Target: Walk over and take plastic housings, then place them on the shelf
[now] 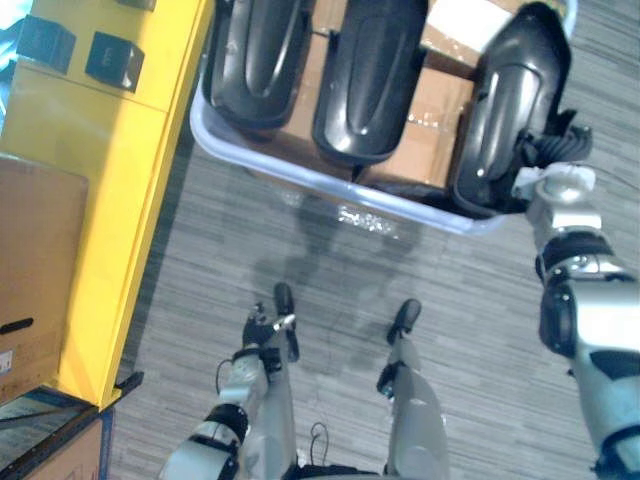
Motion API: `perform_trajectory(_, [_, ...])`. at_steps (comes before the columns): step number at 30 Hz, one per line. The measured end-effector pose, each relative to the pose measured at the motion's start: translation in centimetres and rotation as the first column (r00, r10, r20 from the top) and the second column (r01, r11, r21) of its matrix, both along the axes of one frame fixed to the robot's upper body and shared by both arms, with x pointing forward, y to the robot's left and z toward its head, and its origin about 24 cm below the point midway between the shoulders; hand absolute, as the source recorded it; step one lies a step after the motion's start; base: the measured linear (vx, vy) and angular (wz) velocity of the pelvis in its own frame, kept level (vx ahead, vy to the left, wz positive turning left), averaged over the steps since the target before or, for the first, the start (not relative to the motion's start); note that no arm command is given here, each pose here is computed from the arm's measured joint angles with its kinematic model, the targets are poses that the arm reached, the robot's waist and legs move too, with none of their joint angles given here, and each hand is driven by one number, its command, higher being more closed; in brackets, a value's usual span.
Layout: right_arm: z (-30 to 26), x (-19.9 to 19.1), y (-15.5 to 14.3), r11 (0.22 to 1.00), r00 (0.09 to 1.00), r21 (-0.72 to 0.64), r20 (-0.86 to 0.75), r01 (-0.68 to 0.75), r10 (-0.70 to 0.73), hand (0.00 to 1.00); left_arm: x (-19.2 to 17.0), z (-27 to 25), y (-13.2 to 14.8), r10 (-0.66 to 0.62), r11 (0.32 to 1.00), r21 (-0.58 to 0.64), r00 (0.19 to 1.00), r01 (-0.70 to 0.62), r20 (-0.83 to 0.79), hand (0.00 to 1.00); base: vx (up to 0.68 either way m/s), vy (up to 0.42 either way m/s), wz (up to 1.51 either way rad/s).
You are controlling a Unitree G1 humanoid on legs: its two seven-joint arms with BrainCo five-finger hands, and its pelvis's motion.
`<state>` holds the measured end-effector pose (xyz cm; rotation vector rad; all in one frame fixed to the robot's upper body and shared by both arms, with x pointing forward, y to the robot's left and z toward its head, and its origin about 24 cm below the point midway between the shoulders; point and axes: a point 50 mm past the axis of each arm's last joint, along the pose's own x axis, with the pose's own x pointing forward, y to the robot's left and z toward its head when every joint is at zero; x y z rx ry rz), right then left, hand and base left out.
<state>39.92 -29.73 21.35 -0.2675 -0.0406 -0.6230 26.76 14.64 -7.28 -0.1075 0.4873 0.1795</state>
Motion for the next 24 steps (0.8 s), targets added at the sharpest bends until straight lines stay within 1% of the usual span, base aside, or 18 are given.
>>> perform_trajectory(4, [-0.1,0.1,0.4,0.999,1.0,-0.052,-0.023,-0.007,0.006,1.0,-0.2,-0.3,-0.5,-0.003,1.0,-0.011,1.0,0.003,-0.014,0.0,0.0,-0.004,0.02])
perform_trajectory(6, [-0.7,0.4,1.2,0.997,0.999,-0.067,-0.048,-0.026,0.023,1.0,-0.5,-0.5,-0.7,-0.002,1.0,-0.017,1.0,0.001,-0.024,0.0,0.0,0.0,0.0])
perform_trajectory(8, [-1.4,0.8,2.6,0.993,0.996,-0.102,-0.076,-0.054,0.046,1.0,-1.2,-1.0,-0.9,0.012,0.999,-0.029,0.999,-0.014,-0.043,0.0,0.0,0.0,0.0])
perform_trajectory(11, [-1.6,0.5,3.0,0.981,0.997,-0.183,-0.064,-0.061,0.05,1.0,-1.4,-0.9,-0.6,0.039,0.998,-0.052,0.999,-0.04,-0.028,0.0,0.0,0.0,0.0])
perform_trajectory(12, [-2.0,0.1,3.0,0.969,0.997,-0.239,-0.058,-0.061,0.048,1.0,-1.9,-0.9,0.1,0.101,0.99,-0.092,0.995,-0.102,-0.022,0.0,0.0,0.0,0.0])
perform_trajectory(15, [-2.4,-0.7,3.0,0.947,0.999,-0.318,-0.033,-0.047,0.039,1.0,-2.4,-0.3,2.1,0.203,0.973,-0.116,0.979,-0.199,0.02,0.0,0.02,-0.016,0.08])
perform_trajectory(16, [-2.5,-1.0,3.1,0.937,0.999,-0.346,-0.015,-0.039,0.036,1.0,-2.6,0.1,3.2,0.244,0.964,-0.116,0.969,-0.237,0.047,0.0,0.03,-0.012,0.1])
perform_trajectory(18, [-2.9,-2.7,2.4,0.922,0.998,-0.386,0.055,0.02,0.001,1.0,-2.5,2.1,6.2,0.365,0.929,-0.127,0.92,-0.349,0.143,0.0,0.02,-0.004,0.24])
perform_trajectory(19, [-3.3,-3.2,2.2,0.918,0.998,-0.395,0.063,0.037,-0.013,1.0,-2.5,2.5,6.9,0.382,0.923,-0.11,0.909,-0.367,0.168,0.0,0.02,0.001,0.27])
perform_trajectory(21, [-5.4,-4.8,2.1,0.906,0.997,-0.419,0.057,0.065,-0.045,1.0,-2.5,4.6,10.1,0.434,0.896,-0.024,0.863,-0.443,0.259,0.0,0.09,-0.007,0.15])
perform_trajectory(22, [-5.9,-5.3,2.1,0.9,0.997,-0.43,0.055,0.072,-0.053,1.0,-2.4,5.3,10.7,0.441,0.887,0.002,0.85,-0.461,0.288,0.0,0.13,-0.017,0.16])
perform_trajectory(24, [-8.0,-7.3,2.0,0.883,0.996,-0.461,0.03,0.088,-0.084,1.0,-2.7,7.8,12.1,0.435,0.86,0.082,0.807,-0.504,0.4,0.0,0.13,-0.015,0.17])
